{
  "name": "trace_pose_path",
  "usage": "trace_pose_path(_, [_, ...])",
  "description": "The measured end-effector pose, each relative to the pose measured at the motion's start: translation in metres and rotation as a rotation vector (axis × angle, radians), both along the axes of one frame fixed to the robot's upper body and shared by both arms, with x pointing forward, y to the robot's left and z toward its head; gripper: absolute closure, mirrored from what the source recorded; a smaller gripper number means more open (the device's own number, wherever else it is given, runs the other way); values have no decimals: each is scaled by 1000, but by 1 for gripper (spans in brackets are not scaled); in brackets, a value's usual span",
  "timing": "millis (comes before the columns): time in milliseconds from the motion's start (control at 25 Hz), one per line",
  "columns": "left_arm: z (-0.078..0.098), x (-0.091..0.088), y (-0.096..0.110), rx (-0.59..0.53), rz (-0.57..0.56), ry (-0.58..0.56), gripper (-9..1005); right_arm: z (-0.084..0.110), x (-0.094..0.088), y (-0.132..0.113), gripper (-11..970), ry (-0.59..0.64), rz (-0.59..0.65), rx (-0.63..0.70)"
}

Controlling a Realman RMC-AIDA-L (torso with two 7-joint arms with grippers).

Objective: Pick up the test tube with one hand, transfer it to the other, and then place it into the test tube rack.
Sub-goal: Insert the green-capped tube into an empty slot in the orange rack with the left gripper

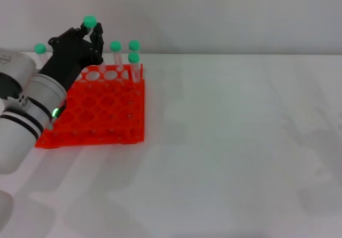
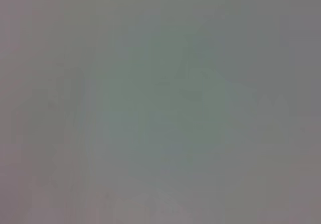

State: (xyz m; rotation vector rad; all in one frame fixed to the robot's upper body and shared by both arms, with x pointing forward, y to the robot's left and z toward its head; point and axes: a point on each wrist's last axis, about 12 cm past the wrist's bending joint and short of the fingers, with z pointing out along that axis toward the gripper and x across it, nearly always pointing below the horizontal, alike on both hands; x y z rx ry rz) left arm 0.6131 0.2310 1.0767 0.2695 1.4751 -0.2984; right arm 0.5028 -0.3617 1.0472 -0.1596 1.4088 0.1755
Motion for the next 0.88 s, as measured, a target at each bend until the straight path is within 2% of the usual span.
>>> trace_pose_path(560, [-3,13,-19,106,-51,89,766,3,1,0,85,-18,-3,6])
trace_pose_path(880, [-3,14,-21,122,-61,91,763,3,1,-1,85,-18,-4,6])
